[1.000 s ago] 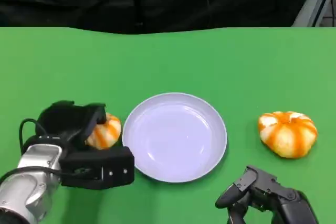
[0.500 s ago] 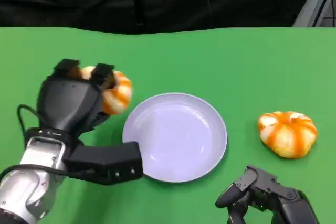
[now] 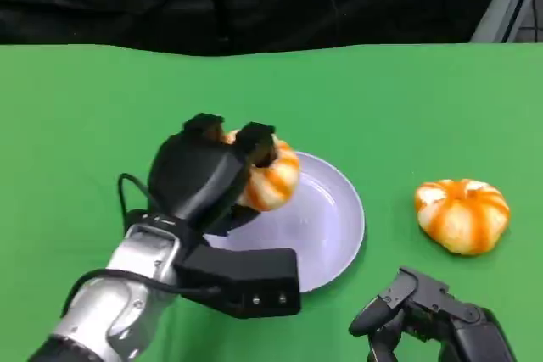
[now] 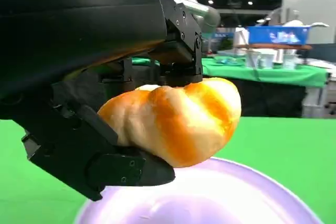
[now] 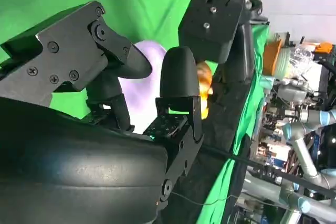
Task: Grasp the bread from the table and place it into the plate.
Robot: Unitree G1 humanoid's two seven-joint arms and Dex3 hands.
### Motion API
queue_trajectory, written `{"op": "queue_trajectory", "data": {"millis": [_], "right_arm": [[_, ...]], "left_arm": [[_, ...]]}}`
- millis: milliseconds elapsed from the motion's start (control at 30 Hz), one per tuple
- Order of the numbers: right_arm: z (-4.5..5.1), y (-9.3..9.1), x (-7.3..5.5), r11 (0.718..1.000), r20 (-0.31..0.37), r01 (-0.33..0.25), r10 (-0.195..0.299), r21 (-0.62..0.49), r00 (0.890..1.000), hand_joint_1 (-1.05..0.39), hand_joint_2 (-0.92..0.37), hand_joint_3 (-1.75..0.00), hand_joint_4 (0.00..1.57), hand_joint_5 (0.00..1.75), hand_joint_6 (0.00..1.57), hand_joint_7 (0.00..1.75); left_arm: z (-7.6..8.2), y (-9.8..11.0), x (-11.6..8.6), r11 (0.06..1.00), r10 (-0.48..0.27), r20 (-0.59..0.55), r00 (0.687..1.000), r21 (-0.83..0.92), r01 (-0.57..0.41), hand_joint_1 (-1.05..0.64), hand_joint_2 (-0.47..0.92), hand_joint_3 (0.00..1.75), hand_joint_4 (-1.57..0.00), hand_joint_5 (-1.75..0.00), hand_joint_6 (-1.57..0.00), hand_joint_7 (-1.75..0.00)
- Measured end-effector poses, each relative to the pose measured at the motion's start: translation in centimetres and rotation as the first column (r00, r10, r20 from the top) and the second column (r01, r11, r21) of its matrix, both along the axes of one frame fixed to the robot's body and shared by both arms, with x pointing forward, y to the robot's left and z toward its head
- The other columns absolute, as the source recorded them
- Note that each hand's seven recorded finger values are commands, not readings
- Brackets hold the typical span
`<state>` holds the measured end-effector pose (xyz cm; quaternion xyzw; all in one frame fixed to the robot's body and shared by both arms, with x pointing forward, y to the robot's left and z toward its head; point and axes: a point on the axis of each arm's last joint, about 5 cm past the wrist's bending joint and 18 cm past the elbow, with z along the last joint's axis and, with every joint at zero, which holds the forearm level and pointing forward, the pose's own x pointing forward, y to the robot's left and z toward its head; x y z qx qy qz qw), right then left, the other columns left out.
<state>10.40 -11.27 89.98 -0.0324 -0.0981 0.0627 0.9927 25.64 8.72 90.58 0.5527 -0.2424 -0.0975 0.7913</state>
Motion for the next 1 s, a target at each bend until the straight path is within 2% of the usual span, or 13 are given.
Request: {"op": "queue_trajectory", "data": {"millis": [67, 133, 167, 200, 233, 300, 367, 400, 433, 533, 633, 867, 1000], "right_arm": [[-0.01, 0.0, 0.0, 1.0, -0.001, 0.0, 0.0, 0.001, 1.0, -0.1, -0.5, -1.13, 0.67, 1.62, 0.69, 1.31], [-0.01, 0.0, 0.0, 1.0, 0.0, 0.0, 0.0, 0.001, 1.0, -0.1, -0.5, -1.13, 0.67, 1.62, 0.69, 1.3], [-0.01, 0.0, 0.0, 1.0, -0.001, 0.0, 0.0, 0.002, 1.0, -0.1, -0.5, -1.13, 0.68, 1.62, 0.69, 1.3], [-0.01, 0.0, 0.0, 1.0, -0.001, 0.0, 0.0, 0.002, 1.0, -0.1, -0.5, -1.13, 0.68, 1.62, 0.69, 1.3], [-0.01, 0.0, 0.0, 1.0, -0.001, 0.0, 0.0, 0.003, 1.0, -0.1, -0.5, -1.12, 0.68, 1.62, 0.69, 1.3], [-0.01, 0.0, 0.0, 1.0, -0.002, 0.0, 0.0, 0.004, 1.0, -0.1, -0.5, -1.12, 0.67, 1.62, 0.69, 1.3], [-0.02, 0.0, 0.0, 1.0, -0.002, 0.0, 0.0, 0.004, 1.0, -0.1, -0.51, -1.11, 0.67, 1.62, 0.69, 1.3], [-0.02, 0.0, 0.0, 1.0, -0.003, 0.001, -0.001, 0.004, 1.0, -0.11, -0.51, -1.11, 0.67, 1.63, 0.69, 1.3], [-0.03, 0.0, 0.0, 1.0, -0.003, 0.001, -0.001, 0.004, 1.0, -0.11, -0.51, -1.1, 0.67, 1.63, 0.69, 1.3], [-0.03, 0.0, -0.1, 1.0, -0.003, 0.0, 0.0, 0.003, 1.0, -0.12, -0.52, -1.09, 0.66, 1.62, 0.69, 1.3], [-0.05, 0.0, -0.1, 1.0, -0.005, 0.001, -0.001, 0.003, 1.0, -0.12, -0.52, -1.08, 0.66, 1.61, 0.69, 1.3], [-0.06, -0.1, -0.1, 1.0, -0.006, 0.002, -0.002, 0.003, 1.0, -0.12, -0.52, -1.08, 0.66, 1.61, 0.69, 1.29], [-0.06, 0.0, -0.1, 1.0, -0.006, 0.002, -0.002, 0.003, 1.0, -0.12, -0.52, -1.08, 0.67, 1.61, 0.69, 1.29]], "left_arm": [[0.1, -0.3, 0.3, 1.0, -0.017, -0.016, 1.0, 0.006, 0.017, -0.22, 0.44, 0.98, -0.88, -1.75, -0.71, -1.68], [-0.1, -0.7, 0.5, 0.999, -0.038, -0.066, 0.997, -0.002, 0.038, -0.21, 0.43, 0.97, -0.83, -1.75, -0.72, -1.61], [-0.2, -0.9, 0.5, 0.999, -0.05, -0.091, 0.995, -0.006, 0.049, -0.22, 0.47, 0.89, -0.75, -1.72, -0.7, -1.38], [-0.2, -1.1, 0.5, 0.998, -0.061, -0.12, 0.991, -0.008, 0.061, -0.23, 0.55, 0.73, -0.67, -1.66, -0.69, -1.12], [-0.2, -1.3, 0.5, 0.997, -0.074, -0.158, 0.985, -0.014, 0.073, -0.25, 0.64, 0.58, -0.64, -1.61, -0.69, -0.94], [0.1, -1.5, 0.6, 0.996, -0.091, -0.229, 0.969, -0.003, 0.093, -0.27, 0.82, 0.26, -0.52, -1.3, -0.64, -0.5], [0.3, -1.6, 0.8, 0.994, -0.096, -0.283, 0.954, 0.017, 0.105, -0.28, 0.88, 0.17, -0.5, -1.24, -0.65, -0.37], [0.4, -1.5, 0.8, 0.994, -0.097, -0.298, 0.95, 0.023, 0.109, -0.4, 0.9, 0.16, -0.2, -0.97, -0.42, -0.21], [0.5, -1.5, 0.8, 0.992, -0.101, -0.318, 0.943, 0.037, 0.118, -0.46, 0.91, 0.16, -0.1, -0.85, -0.33, -0.16], [0.8, -1.1, 0.9, 0.985, -0.098, -0.388, 0.917, 0.092, 0.145, -0.59, 0.92, 0.2, -0.01, -0.59, -0.21, -0.09], [1.2, -0.8, 0.9, 0.978, -0.103, -0.435, 0.895, 0.119, 0.17, -0.65, 0.92, 0.26, 0.0, -0.48, -0.18, -0.07], [1.6, -0.3, 1.1, 0.958, -0.117, -0.509, 0.853, 0.169, 0.232, -0.69, 0.92, 0.34, 0.0, -0.46, -0.23, -0.09], [2.0, -0.1, 1.3, 0.95, -0.123, -0.514, 0.849, 0.185, 0.25, -0.68, 0.92, 0.33, -0.01, -0.54, -0.29, -0.1]]}}
